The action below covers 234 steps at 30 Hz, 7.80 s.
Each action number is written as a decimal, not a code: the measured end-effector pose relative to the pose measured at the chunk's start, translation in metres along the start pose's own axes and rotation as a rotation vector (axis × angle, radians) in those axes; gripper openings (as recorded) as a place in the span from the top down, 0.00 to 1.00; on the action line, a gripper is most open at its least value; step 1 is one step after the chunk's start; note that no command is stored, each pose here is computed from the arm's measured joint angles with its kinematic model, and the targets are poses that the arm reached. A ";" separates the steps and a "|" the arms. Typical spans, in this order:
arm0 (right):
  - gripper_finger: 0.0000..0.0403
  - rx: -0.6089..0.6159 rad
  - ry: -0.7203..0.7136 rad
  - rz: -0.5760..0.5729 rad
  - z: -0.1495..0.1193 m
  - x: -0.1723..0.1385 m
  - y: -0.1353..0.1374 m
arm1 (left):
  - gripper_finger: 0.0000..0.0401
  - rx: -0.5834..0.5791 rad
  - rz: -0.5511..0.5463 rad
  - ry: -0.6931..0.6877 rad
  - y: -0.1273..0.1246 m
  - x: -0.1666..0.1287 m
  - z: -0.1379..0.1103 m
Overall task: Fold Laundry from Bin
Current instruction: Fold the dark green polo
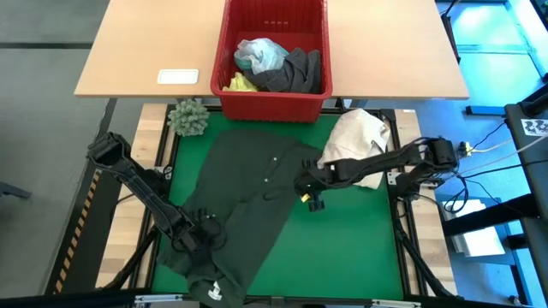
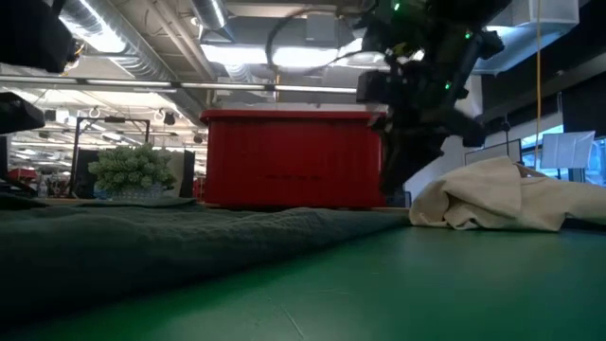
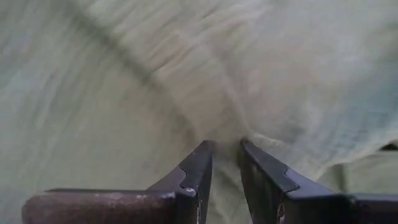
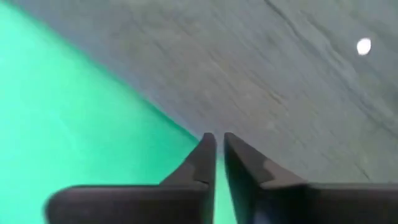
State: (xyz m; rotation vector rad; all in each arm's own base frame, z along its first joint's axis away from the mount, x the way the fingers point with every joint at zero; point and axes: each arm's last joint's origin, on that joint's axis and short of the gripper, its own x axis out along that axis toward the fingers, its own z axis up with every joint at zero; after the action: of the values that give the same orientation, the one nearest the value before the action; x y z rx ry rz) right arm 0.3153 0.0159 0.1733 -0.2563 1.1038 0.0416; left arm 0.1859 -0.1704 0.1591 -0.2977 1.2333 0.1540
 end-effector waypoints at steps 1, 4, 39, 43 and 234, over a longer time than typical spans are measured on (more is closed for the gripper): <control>0.97 0.007 0.014 -0.004 -0.001 0.003 -0.002 | 0.81 -0.005 0.016 0.012 0.002 0.000 -0.001; 0.98 0.037 0.045 -0.014 -0.005 0.012 -0.008 | 0.81 -0.020 0.054 0.036 0.005 0.000 -0.003; 0.98 0.167 0.132 -0.111 -0.037 0.027 -0.092 | 0.81 0.083 0.004 0.074 -0.006 -0.021 0.023; 0.98 0.138 0.115 -0.116 -0.031 0.018 -0.082 | 0.81 0.119 0.111 0.067 -0.014 -0.056 0.033; 0.70 -0.090 0.157 0.050 0.086 -0.035 -0.014 | 0.55 0.384 0.443 -0.394 -0.036 -0.027 0.010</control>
State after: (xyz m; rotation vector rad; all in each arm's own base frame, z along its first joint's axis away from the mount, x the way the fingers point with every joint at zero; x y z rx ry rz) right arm 0.3773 0.0249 0.2431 -0.3166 1.2657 0.1171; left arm 0.1965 -0.2005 0.1924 0.3328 0.8957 0.3341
